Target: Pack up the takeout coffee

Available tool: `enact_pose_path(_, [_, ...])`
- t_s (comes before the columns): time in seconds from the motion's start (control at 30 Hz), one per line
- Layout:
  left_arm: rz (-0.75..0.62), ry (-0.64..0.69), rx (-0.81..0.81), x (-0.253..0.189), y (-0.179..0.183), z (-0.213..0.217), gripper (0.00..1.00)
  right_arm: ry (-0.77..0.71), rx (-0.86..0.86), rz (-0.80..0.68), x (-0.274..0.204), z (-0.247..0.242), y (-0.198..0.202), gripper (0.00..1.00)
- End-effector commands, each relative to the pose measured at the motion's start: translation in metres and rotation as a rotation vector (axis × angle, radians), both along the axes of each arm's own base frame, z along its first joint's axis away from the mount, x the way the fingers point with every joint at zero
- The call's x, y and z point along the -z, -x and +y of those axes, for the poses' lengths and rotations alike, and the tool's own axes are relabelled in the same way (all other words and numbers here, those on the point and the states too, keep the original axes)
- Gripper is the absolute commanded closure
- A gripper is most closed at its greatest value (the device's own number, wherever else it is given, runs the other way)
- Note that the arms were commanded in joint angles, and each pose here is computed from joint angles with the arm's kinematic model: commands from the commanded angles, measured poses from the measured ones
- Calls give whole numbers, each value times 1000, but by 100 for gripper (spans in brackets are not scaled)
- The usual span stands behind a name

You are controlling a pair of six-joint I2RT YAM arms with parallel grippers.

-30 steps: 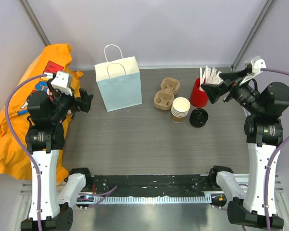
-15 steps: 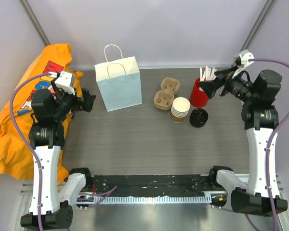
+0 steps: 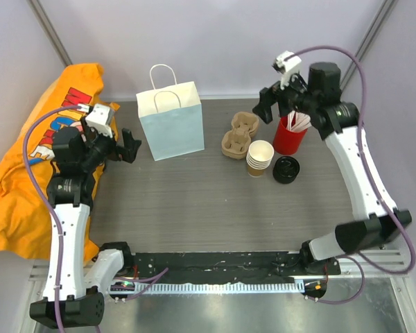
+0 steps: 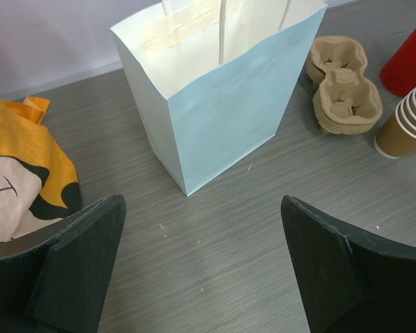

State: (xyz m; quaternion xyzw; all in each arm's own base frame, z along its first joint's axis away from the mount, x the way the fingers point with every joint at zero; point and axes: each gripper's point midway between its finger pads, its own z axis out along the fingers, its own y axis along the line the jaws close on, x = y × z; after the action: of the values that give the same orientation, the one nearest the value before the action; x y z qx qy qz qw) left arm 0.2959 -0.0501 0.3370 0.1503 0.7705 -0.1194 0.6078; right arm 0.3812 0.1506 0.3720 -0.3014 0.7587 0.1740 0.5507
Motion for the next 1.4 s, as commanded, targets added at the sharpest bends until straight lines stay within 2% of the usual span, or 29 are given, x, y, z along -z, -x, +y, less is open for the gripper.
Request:
enact_pose_path(0.0, [-23,-36,-18,3,-5,6,0,190,22,51,23,4,-42,4])
enact_pose_path(0.2, [33,-39,-41,23,-9,10,0,321,22,145,69,11,-109,8])
enact_pose_path(0.37, [66,-25,-44,29,-11,11,0,453,-49,150,109,16,-130,11])
enact_pose_path(0.53, [90,-4,-31,33,-12,10,0,517,-108,221,153,26,-137,14])
enact_pose_path(0.73, [114,5,-30,40,-11,12,0,570,-203,285,188,48,-122,17])
enact_pose_path(0.97, [125,13,-13,41,-10,10,0,664,-231,338,230,56,-121,23])
enact_pose_path(1.37, [155,25,-8,49,-12,10,0,772,-205,355,257,45,-133,22])
